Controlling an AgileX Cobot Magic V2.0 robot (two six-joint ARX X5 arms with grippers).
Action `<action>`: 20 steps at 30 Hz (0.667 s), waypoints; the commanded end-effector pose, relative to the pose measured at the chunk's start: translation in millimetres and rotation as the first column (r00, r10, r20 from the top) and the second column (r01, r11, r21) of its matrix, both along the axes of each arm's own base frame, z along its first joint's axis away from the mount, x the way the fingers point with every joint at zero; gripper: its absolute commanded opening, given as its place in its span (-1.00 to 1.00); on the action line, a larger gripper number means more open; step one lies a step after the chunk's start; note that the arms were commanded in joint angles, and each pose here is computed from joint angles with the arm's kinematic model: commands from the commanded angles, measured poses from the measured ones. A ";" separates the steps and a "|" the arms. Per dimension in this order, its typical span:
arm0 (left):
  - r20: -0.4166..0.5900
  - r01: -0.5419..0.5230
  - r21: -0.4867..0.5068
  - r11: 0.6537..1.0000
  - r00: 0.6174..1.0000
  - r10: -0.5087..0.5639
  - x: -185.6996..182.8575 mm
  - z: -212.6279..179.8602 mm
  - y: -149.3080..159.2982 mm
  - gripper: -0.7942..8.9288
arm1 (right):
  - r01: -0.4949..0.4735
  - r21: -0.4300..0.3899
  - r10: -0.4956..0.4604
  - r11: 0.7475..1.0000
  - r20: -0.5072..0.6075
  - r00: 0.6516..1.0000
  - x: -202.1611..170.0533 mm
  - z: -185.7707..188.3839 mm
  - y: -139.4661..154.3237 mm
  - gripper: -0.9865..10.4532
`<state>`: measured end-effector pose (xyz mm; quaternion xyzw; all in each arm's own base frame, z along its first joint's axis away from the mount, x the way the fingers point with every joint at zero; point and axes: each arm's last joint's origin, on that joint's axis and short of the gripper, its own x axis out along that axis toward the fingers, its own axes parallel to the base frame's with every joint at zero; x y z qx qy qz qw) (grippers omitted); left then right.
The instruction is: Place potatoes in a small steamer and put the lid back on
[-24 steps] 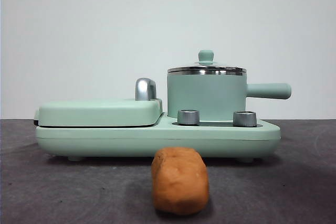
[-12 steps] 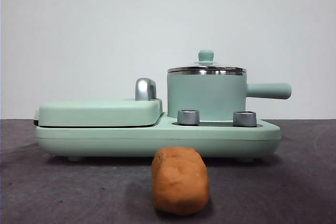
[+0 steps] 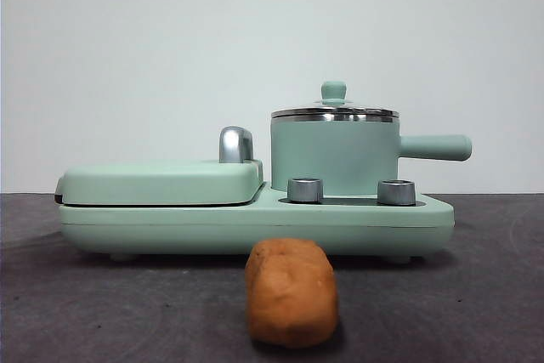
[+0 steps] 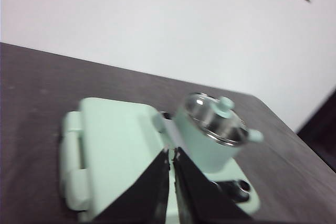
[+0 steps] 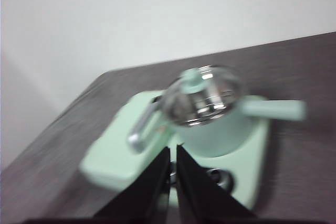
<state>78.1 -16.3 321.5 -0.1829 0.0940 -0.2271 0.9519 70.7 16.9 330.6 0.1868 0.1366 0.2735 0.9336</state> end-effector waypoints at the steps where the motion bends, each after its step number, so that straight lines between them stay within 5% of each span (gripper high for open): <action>1: 0.007 0.083 0.058 0.995 0.997 -0.083 5.7 17.7 -2.3 -0.81 | -0.124 -0.045 0.124 0.991 0.018 0.992 3.3 14.9 2.9 -0.80; 6: -0.036 0.219 0.092 0.971 0.976 -0.216 19.5 34.4 -6.6 -0.79 | -0.232 -0.066 0.231 0.970 -0.026 0.973 12.2 28.5 5.1 -0.80; 12: -0.078 0.255 0.099 0.962 0.966 -0.248 34.3 35.3 -10.1 -0.71 | -0.230 -0.076 0.228 0.970 -0.029 0.973 15.9 30.8 5.0 -0.80; 17: -0.098 0.273 0.096 0.957 0.960 -0.264 41.3 33.3 -12.6 -0.18 | -0.229 -0.076 0.228 0.970 -0.031 0.973 15.7 30.5 5.0 -0.80; 20: -0.095 0.291 0.093 0.952 0.955 -0.282 46.3 33.3 -15.7 0.07 | -0.227 -0.076 0.225 0.971 -0.034 0.974 15.8 30.3 5.0 -0.52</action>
